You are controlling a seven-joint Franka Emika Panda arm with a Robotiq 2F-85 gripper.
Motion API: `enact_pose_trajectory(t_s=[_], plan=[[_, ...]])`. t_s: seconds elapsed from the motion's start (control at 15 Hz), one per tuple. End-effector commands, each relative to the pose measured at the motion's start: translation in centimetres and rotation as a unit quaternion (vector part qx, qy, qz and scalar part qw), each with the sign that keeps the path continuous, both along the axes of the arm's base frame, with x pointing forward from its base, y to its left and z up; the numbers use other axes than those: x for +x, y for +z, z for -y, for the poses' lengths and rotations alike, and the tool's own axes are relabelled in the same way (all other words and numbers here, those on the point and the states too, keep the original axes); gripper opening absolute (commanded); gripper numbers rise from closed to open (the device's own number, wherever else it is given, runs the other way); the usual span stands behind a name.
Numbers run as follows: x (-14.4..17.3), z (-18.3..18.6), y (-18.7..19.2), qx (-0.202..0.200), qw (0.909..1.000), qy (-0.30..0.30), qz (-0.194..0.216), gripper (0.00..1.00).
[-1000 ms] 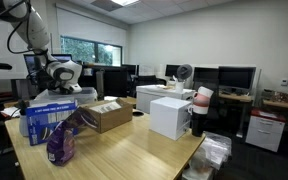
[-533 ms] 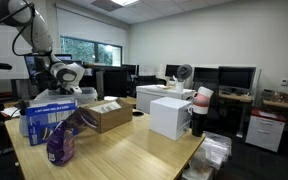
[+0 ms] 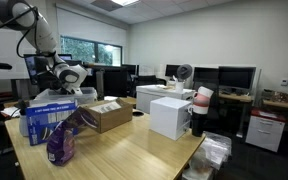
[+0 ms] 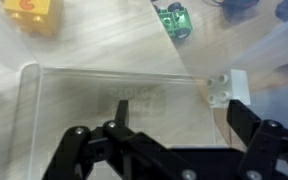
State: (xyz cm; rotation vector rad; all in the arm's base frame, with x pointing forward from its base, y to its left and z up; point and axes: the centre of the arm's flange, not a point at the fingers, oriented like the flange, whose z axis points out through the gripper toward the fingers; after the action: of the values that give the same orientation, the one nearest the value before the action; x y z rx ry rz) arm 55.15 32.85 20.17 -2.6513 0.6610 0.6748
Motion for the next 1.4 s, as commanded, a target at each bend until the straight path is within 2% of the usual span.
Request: enact_pose_trajectory(t_s=[0.0, 0.73, 1.33], plan=[[0.4, 0.4, -0.6, 0.023, 0.9993, 0.004, -0.028, 1.00], [1.3, 2.1, -0.4, 0.041, 0.9979, -0.022, -0.045, 1.00], [1.7, 2.5, 0.2, 0.102, 0.9918, -0.013, -0.076, 1.00]])
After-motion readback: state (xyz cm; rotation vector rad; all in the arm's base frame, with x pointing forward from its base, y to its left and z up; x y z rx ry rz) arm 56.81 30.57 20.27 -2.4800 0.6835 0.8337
